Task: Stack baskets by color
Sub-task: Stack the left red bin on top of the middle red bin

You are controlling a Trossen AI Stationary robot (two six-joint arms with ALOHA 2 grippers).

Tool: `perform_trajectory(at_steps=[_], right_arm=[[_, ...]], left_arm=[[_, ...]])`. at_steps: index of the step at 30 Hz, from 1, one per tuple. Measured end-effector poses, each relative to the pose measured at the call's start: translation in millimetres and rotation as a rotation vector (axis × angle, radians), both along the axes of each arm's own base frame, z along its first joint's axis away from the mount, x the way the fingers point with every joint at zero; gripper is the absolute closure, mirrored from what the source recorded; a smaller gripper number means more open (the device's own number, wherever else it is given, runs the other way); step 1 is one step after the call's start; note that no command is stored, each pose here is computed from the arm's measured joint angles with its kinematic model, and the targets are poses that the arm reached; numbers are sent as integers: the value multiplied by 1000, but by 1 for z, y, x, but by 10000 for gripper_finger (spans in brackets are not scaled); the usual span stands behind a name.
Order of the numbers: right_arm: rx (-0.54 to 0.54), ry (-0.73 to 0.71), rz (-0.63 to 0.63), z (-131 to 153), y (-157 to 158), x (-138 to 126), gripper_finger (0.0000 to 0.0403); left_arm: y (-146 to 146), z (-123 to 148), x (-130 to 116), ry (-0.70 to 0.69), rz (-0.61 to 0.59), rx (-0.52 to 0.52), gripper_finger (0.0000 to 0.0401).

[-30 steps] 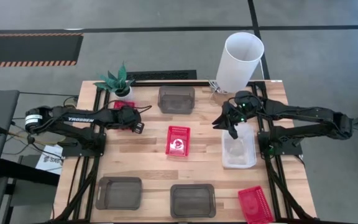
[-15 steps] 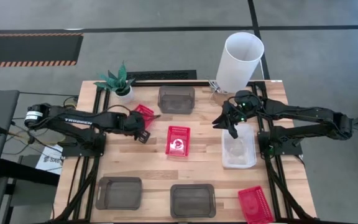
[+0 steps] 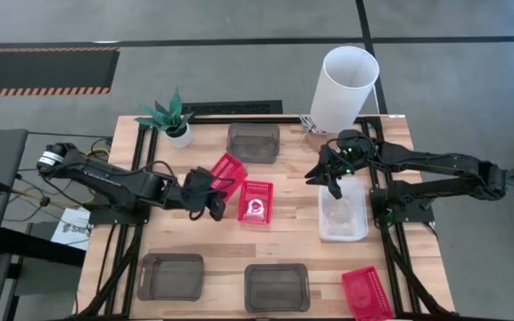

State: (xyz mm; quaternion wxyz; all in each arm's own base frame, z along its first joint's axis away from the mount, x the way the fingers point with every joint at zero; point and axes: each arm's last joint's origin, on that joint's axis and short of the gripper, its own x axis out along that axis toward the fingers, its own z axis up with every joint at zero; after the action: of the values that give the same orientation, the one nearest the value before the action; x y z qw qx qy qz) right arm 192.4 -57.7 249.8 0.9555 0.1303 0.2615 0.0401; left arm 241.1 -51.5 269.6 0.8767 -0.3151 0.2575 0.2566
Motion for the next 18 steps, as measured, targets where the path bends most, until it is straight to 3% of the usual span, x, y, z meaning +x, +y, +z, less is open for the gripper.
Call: perform_trajectory(at_steps=[7, 10, 18], right_arm=[[-22, 47, 22, -4, 1, -3, 280], [-16, 67, 29, -6, 3, -4, 280], [33, 74, -8, 1, 7, -15, 281]], left_arm=[[-17, 7, 21, -263, 150, -236, 401], [-22, 7, 37, -258, 173, -294, 401], [-33, 28, 100, -87, 282, -215, 401]])
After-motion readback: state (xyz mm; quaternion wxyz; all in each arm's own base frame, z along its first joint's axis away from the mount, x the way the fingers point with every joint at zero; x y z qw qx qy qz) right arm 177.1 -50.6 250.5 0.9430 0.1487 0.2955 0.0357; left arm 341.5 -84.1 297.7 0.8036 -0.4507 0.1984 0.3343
